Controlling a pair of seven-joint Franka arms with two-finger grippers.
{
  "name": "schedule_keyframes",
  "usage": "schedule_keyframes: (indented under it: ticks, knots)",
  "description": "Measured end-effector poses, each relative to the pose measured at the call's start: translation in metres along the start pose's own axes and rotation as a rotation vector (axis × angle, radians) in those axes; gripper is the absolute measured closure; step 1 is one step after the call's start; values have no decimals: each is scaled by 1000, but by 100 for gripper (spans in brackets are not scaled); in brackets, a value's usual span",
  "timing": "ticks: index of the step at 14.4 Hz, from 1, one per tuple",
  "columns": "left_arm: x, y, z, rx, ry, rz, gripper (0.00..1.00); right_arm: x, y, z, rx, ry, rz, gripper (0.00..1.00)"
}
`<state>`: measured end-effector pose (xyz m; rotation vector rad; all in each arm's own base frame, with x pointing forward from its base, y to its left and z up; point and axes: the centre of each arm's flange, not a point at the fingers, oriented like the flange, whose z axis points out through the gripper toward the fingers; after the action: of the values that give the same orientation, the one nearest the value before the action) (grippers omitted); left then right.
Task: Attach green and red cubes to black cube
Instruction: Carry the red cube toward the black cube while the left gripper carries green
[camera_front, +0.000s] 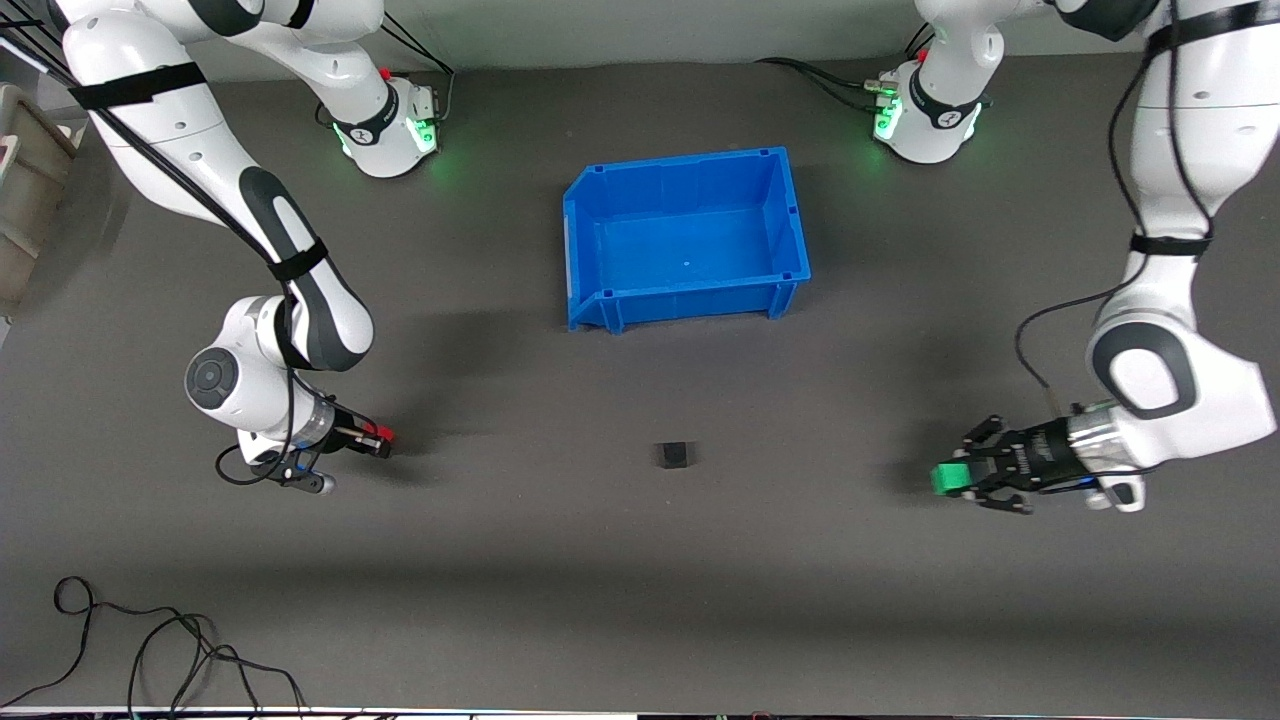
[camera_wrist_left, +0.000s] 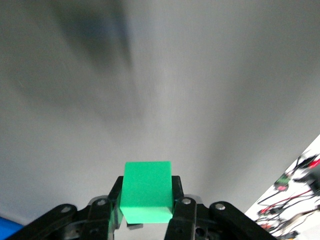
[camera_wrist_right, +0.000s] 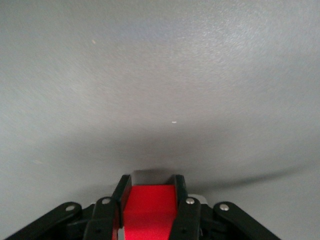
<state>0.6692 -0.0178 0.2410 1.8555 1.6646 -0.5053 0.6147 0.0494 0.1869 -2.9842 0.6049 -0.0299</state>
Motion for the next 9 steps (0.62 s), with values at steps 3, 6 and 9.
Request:
schedule_keyframes:
  ticks: [3,6,9]
  knots:
    - [-55,-1,47,59,-17,73,60,-13,-49,-9,13,-1,224,60]
    - [-95,-6,88,60,-37,78,60,-26,-105,-20,34,3,476,60]
    - [-124,-17,145,48,-1,36,60,-24,-141,-21,32,-18,720,60]
